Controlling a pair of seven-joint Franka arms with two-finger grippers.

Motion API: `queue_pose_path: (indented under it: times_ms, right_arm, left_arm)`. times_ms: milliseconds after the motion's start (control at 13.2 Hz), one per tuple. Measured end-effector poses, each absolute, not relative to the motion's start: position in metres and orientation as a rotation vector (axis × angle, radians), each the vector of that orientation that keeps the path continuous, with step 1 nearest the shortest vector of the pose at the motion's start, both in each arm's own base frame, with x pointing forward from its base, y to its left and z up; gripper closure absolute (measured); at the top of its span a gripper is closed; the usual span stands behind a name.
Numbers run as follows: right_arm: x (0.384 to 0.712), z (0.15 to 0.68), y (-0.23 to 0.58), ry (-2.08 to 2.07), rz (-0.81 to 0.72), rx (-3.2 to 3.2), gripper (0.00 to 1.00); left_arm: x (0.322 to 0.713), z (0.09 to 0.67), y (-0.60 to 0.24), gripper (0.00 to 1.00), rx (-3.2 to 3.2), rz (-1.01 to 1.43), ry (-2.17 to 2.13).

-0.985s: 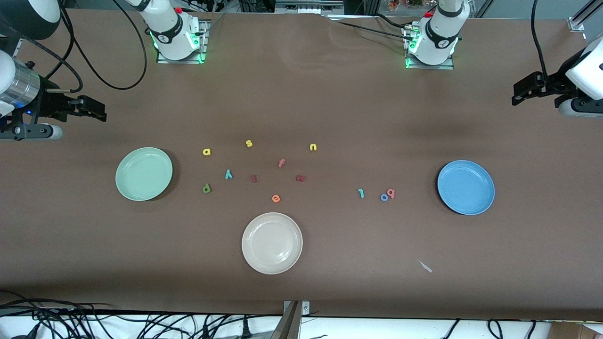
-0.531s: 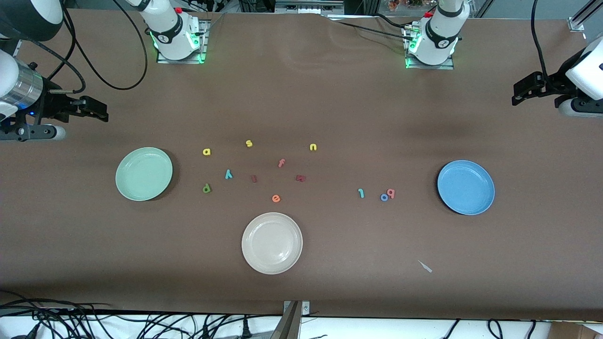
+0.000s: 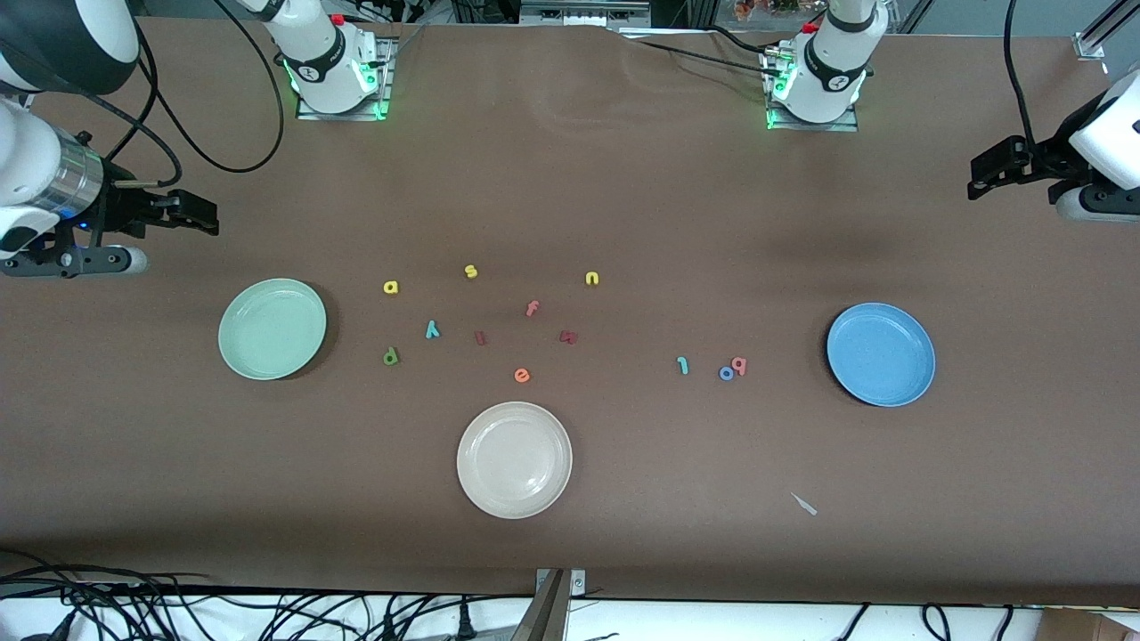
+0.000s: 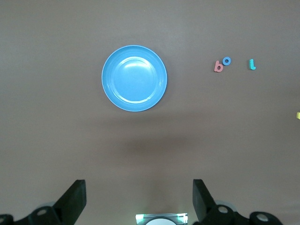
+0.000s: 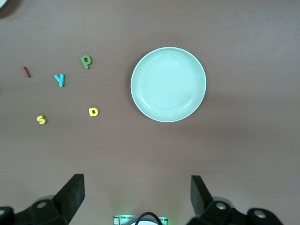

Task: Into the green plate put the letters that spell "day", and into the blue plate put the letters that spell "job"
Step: 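Move the right gripper over the yellow D beside the green plate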

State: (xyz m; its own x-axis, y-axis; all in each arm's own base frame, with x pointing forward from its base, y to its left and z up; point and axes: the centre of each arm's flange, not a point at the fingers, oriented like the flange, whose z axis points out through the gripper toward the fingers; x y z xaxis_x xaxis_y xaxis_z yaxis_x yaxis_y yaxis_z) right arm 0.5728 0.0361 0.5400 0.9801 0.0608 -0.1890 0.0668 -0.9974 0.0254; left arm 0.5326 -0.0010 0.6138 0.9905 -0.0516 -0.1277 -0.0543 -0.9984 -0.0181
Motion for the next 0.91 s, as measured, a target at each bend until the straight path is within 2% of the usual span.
queue_pose_path:
  times_ms: [909]
  right_arm:
    - [0.578, 0.525, 0.04, 0.105, -0.309, 3.1, 0.0]
  left_arm:
    - [0.533, 0.613, -0.007, 0.0, -3.111, 0.2, 0.101]
